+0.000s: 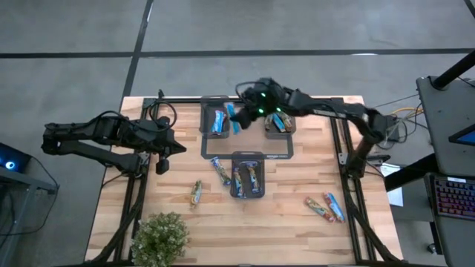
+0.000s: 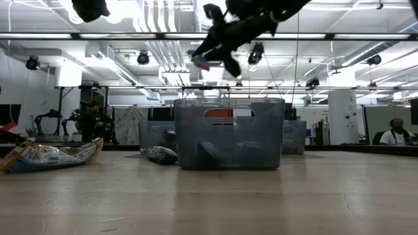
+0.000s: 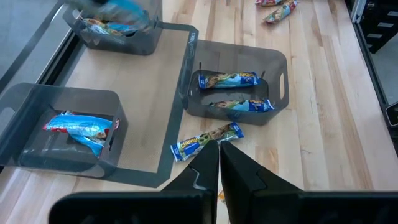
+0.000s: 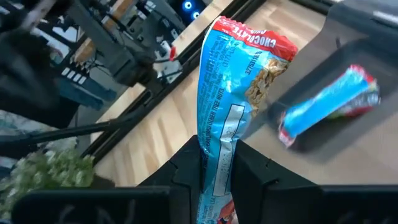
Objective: Pick and place Granola Bars by type
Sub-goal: Put the red granola bar into the left black bin
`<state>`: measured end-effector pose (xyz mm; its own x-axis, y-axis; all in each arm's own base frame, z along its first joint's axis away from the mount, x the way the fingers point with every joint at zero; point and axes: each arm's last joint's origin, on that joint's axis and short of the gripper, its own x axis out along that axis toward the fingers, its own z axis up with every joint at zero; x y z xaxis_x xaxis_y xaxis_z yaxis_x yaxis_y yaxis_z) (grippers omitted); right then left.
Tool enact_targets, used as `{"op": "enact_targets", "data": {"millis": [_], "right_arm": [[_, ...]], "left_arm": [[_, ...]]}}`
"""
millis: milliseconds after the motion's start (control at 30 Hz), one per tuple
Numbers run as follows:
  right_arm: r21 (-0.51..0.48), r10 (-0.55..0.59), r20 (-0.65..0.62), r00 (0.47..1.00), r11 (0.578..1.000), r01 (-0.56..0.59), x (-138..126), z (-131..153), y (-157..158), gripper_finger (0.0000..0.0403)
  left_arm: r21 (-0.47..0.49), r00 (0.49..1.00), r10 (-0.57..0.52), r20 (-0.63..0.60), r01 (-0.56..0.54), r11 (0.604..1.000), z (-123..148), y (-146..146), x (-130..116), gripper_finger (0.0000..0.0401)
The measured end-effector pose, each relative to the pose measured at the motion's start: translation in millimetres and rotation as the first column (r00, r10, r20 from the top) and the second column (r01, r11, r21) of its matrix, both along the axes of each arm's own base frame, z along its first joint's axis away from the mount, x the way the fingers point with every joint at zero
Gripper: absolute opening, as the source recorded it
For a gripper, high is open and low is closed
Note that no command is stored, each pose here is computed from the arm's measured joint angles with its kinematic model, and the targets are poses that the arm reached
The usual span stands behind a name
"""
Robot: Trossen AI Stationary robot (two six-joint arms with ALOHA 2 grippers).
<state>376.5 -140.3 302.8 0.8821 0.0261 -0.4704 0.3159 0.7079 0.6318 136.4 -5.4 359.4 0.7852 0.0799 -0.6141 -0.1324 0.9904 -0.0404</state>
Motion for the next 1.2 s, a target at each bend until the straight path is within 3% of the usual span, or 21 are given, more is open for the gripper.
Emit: {"op": "enact_targets", "data": {"millis": [267, 600, 967, 1200], "right_arm": [[0.03, -0.017, -0.021, 1.0, 0.999, 0.018, 32.0, -27.3, -49.9, 0.0059], [0.08, -0.026, -0.033, 0.999, 0.996, 0.028, 66.8, -54.3, -72.4, 0.0059], [0.17, -0.117, -0.093, 0.989, 0.977, 0.132, 70.7, -53.5, -85.8, 0.0059], [0.289, -0.191, -0.113, 0.975, 0.933, 0.216, 68.8, -53.2, -89.4, 0.0059]], "left_arm": [[0.0, 1.0, 0.0, 0.0, 0.0, 1.0, 0.0, 0.0, 0.1, 0.0], [-0.008, 1.0, 0.007, 0.001, -0.007, 1.0, 0.0, 0.0, 0.0, 0.0], [-0.022, 1.0, 0.017, 0.002, -0.017, 1.0, 0.0, 0.0, 0.1, 0.0], [-0.022, 1.0, 0.017, 0.002, -0.017, 1.0, 0.0, 0.0, 0.0, 0.0]]}}
